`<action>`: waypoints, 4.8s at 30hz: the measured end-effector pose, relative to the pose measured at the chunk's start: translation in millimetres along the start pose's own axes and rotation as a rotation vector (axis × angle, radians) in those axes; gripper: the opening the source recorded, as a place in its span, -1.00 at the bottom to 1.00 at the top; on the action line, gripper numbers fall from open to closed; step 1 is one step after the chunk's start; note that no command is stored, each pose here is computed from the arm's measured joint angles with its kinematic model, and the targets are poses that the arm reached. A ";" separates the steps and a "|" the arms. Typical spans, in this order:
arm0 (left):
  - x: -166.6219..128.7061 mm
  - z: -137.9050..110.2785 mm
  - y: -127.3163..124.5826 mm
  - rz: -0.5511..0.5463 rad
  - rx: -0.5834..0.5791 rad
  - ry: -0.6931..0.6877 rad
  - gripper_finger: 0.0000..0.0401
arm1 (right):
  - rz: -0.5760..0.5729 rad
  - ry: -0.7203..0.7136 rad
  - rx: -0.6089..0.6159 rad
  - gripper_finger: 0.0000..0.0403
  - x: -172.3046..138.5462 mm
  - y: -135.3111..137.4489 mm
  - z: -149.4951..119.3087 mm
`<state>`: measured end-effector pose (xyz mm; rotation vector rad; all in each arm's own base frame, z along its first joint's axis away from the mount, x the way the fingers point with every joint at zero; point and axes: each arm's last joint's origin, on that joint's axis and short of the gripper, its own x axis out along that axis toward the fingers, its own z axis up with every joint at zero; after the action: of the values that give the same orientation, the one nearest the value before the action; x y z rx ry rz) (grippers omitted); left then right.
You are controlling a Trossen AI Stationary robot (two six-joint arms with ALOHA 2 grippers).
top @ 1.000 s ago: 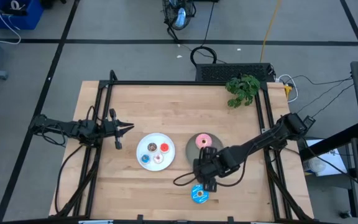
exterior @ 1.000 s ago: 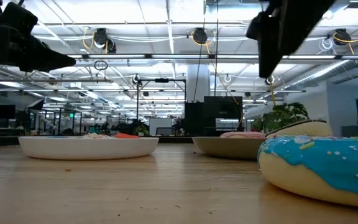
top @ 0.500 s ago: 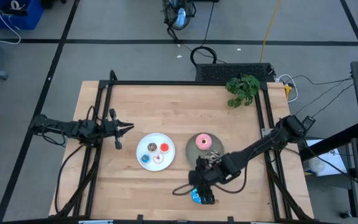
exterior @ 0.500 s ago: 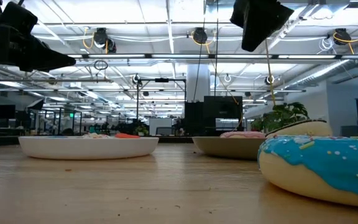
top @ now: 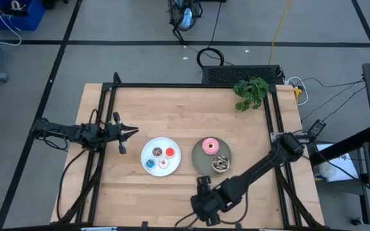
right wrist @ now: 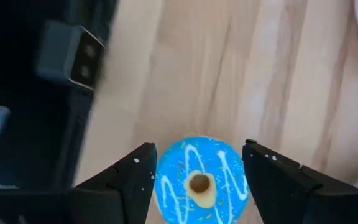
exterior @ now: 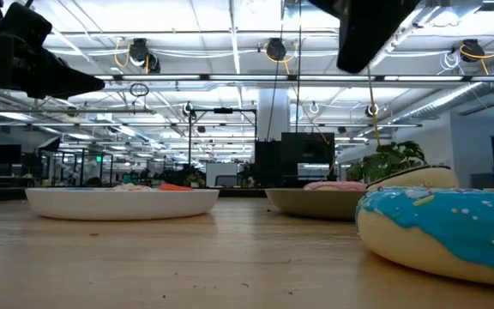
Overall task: Pick & Place donuts
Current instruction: Put the big blue donut on the gray plate, then return to Home Position
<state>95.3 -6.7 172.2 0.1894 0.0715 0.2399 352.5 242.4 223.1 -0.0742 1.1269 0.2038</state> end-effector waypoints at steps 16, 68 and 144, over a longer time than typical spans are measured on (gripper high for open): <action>0.0 -0.3 -0.1 -0.001 0.015 0.004 -0.79 | -0.037 0.153 -0.080 0.09 27.5 -17.3 -4.3; 0.2 -0.7 -0.2 -0.001 0.021 0.009 -0.79 | 0.001 -0.093 0.141 -0.90 -75.4 -90.6 -13.3; 0.2 -0.9 0.8 0.032 0.125 0.019 -0.79 | -0.275 -0.310 0.142 -0.86 -151.5 -152.0 -50.7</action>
<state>95.3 -5.8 171.4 0.3132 0.1027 0.2698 275.1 66.5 331.4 -0.0682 0.8086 -0.1084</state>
